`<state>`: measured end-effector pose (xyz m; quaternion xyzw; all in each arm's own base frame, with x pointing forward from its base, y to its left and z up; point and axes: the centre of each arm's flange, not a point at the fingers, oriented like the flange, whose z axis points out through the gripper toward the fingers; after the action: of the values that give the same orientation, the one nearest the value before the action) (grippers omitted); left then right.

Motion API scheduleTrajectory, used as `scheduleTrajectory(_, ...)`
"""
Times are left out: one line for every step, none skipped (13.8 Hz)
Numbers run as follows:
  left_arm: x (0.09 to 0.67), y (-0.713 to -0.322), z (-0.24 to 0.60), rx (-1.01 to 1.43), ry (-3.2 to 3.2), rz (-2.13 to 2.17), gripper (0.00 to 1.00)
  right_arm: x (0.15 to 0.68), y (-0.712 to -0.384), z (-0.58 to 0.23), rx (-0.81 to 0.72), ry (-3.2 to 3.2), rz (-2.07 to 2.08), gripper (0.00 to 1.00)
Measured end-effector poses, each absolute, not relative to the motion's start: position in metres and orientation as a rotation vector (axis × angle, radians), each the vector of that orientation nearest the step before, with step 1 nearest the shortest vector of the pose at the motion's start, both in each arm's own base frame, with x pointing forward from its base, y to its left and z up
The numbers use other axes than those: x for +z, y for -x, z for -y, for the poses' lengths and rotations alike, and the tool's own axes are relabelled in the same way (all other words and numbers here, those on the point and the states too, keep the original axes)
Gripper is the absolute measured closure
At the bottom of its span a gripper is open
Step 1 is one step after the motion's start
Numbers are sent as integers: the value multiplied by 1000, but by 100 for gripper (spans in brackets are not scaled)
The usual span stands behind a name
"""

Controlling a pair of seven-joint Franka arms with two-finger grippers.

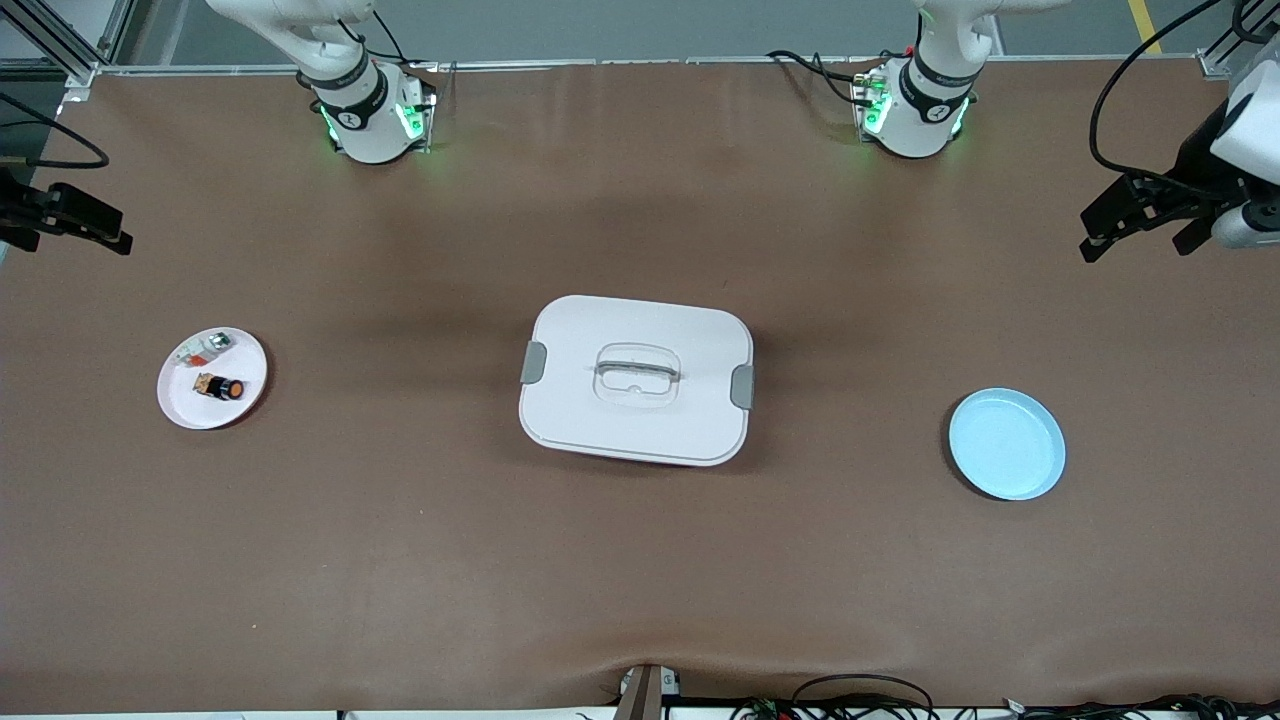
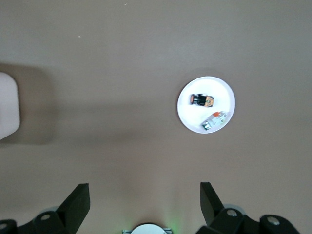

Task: Transfer orange switch to right arm and place

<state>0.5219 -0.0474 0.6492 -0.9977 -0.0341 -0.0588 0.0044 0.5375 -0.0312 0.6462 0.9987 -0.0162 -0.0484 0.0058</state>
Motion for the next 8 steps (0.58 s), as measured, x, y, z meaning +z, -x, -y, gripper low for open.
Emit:
scheduleTrajectory(649,-521,47,-178,3125,105,0,647,-537,30,-155,-3133,49,0)
scheduleTrajectory(648,-520,47,-174,3125,105,0,648,-536,30,-153,-3138,49,0)
scheduleTrajectory(648,-521,47,-168,3125,105,0,649,-536,31,-149,-3147,52,0)
scheduleTrajectory(646,-521,48,-156,3125,104,0,650,-536,33,-147,-3166,62,0)
scheduleTrajectory(645,-521,48,-140,3125,99,0,651,-535,38,-147,-3186,80,0)
scheduleTrajectory(645,-520,49,-130,3125,90,0,652,-534,44,-148,-3201,101,0)
scheduleTrajectory(645,-520,50,-124,3125,81,0,654,-532,49,-146,-3207,115,0)
scheduleTrajectory(646,-520,51,-124,3125,73,0,657,-529,51,-140,-3208,123,0)
